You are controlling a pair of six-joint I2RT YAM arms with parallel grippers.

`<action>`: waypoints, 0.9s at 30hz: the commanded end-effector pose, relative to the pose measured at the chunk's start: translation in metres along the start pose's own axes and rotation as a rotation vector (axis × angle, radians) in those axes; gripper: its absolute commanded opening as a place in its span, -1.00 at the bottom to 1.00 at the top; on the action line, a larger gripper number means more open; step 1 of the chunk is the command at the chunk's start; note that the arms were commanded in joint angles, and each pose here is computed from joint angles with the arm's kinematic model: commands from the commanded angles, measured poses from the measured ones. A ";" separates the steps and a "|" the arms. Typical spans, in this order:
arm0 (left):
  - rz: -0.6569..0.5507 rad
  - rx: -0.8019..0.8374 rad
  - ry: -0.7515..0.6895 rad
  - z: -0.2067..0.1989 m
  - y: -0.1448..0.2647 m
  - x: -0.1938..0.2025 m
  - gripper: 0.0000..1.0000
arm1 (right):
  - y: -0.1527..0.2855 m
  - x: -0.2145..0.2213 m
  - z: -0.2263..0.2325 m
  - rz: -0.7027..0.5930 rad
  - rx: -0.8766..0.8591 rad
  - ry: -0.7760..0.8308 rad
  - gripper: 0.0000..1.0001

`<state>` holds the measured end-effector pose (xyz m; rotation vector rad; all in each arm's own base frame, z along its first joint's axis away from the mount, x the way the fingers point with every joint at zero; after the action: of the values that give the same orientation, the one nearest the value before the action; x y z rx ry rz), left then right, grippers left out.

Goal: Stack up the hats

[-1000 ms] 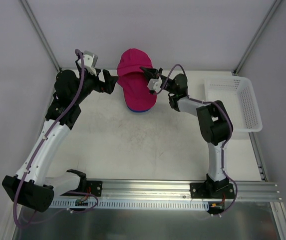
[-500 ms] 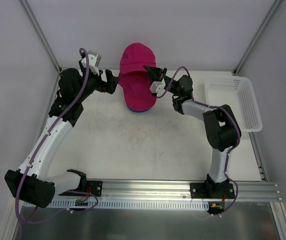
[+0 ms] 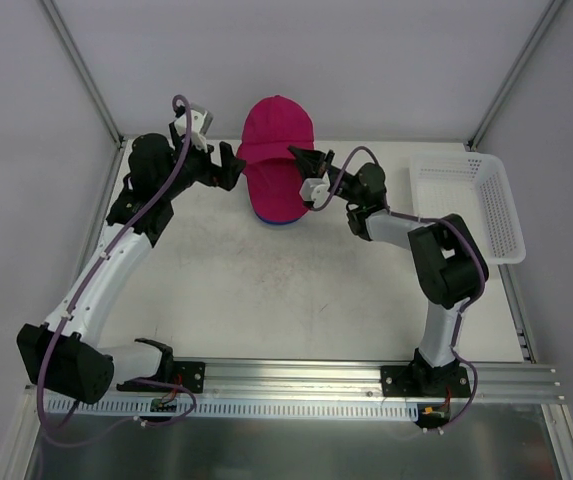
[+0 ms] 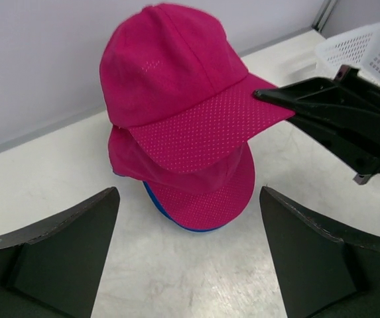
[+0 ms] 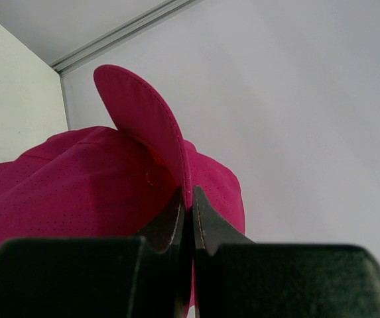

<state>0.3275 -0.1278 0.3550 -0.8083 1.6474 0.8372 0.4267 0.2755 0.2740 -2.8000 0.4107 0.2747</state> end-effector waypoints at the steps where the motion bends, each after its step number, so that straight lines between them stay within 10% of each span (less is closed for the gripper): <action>1: 0.072 0.021 0.018 0.007 -0.014 0.018 0.77 | 0.002 -0.046 -0.068 -0.135 0.204 0.266 -0.99; 27: 0.218 0.056 0.022 0.019 -0.038 0.070 0.75 | 0.031 -0.053 0.005 -0.237 -0.011 0.296 -0.45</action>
<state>0.3605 -0.1396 0.2651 -0.5939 1.8115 0.9907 0.3888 0.2720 0.2207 -2.9712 0.2456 0.2326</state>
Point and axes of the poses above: each gripper's point midway between its finger pads, its own y axis back along the fingers, its own z axis along the line the jaws close on, x = y × z, the point moved 6 cm from there along y, back along the fingers, and after that the axes turned 7 degrees about y, right-handed, at the moved point
